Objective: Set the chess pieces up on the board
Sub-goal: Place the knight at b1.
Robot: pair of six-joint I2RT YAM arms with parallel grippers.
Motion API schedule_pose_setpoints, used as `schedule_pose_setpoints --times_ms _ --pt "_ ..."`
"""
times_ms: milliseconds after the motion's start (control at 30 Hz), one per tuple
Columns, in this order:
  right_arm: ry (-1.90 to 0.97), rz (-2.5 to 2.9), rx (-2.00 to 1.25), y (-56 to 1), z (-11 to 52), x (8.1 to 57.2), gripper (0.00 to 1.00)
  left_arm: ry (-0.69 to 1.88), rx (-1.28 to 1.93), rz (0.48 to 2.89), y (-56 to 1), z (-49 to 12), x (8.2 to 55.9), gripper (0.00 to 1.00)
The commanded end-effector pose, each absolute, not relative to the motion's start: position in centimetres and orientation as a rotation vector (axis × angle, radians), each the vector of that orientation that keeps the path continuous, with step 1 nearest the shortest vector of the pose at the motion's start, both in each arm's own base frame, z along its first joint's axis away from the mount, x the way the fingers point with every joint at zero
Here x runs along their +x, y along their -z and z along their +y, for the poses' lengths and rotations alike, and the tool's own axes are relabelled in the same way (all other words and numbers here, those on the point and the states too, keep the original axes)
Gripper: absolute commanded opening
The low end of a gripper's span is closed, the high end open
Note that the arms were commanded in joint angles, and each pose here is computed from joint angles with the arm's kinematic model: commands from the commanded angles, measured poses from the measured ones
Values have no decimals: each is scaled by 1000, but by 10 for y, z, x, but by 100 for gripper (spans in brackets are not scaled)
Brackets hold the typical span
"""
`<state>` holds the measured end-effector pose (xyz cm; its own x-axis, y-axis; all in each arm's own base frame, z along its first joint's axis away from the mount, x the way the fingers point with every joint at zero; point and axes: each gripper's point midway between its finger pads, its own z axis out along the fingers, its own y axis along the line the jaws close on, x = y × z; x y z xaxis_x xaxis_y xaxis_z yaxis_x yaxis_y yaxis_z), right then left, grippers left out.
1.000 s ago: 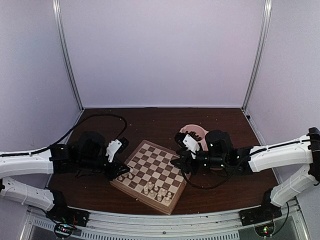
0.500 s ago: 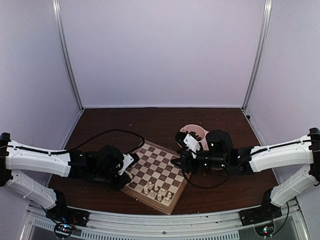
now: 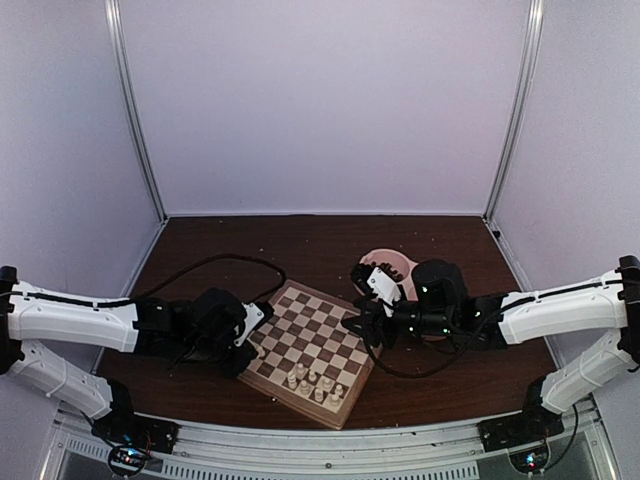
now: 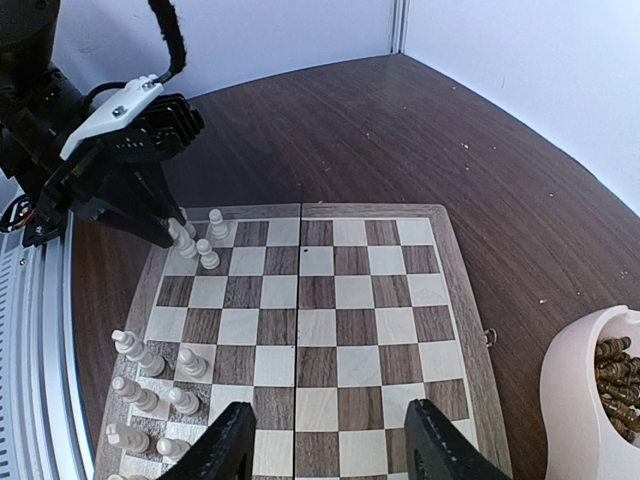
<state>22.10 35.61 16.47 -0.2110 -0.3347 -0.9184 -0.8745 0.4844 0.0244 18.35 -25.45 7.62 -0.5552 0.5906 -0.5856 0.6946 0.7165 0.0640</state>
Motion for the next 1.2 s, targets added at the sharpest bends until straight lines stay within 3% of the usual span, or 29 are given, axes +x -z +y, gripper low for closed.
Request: schedule_pose_setpoints --times_ms 0,1167 --pt "-714 1768 -1009 -168 354 222 53 263 934 2304 -94 -258 187 6" --pt "-707 1772 -1017 -167 355 222 54 202 985 2426 -73 -259 181 8"
